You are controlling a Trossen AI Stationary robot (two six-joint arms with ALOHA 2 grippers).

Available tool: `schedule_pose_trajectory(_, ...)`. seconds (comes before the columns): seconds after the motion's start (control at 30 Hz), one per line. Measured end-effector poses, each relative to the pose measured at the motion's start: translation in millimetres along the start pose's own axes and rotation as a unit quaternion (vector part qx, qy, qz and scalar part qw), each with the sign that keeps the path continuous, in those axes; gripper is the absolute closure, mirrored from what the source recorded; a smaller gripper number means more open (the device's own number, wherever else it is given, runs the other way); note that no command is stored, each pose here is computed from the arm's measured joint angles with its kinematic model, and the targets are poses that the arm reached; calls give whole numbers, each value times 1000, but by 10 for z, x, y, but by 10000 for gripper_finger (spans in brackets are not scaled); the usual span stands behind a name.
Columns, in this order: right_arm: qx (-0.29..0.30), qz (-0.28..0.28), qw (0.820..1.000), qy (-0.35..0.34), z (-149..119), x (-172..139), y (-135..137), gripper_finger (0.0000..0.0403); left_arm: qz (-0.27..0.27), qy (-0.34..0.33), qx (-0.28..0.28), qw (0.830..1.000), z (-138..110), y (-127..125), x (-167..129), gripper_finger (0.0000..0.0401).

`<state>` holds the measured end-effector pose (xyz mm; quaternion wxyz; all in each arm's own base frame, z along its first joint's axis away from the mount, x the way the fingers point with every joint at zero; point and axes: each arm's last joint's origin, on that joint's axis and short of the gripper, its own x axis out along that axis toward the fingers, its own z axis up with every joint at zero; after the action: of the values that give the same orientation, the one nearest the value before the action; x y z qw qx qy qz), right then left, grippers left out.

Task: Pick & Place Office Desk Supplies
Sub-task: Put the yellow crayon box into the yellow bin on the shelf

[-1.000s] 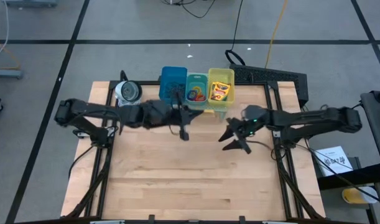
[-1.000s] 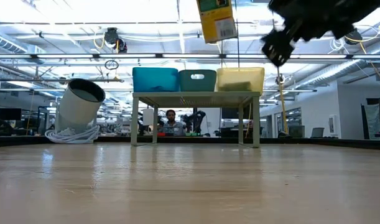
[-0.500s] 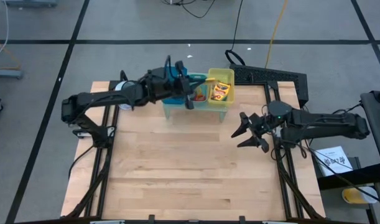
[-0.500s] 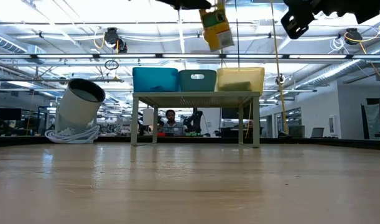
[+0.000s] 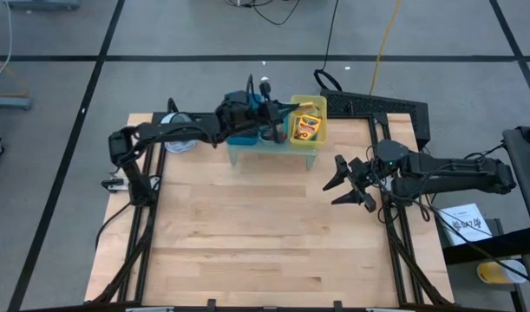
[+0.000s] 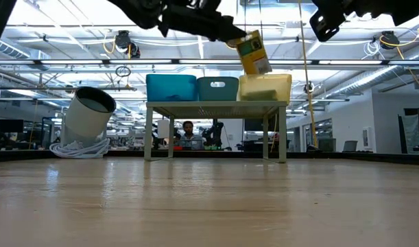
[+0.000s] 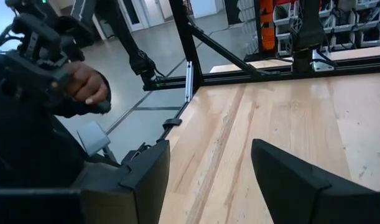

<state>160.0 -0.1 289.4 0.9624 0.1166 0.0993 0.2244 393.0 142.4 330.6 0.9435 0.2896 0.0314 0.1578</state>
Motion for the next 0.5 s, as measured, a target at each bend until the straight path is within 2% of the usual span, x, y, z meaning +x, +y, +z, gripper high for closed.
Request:
schedule_pose_trajectory(0.33,3,0,1000,1,-2,0,-1,188,-36,39,-9,999,-335,-253,193,390)
schedule_pose_trajectory(0.5,7,-1,1000,2,-6,0,-1,188,-38,52,-9,998,-355,-387,228,378)
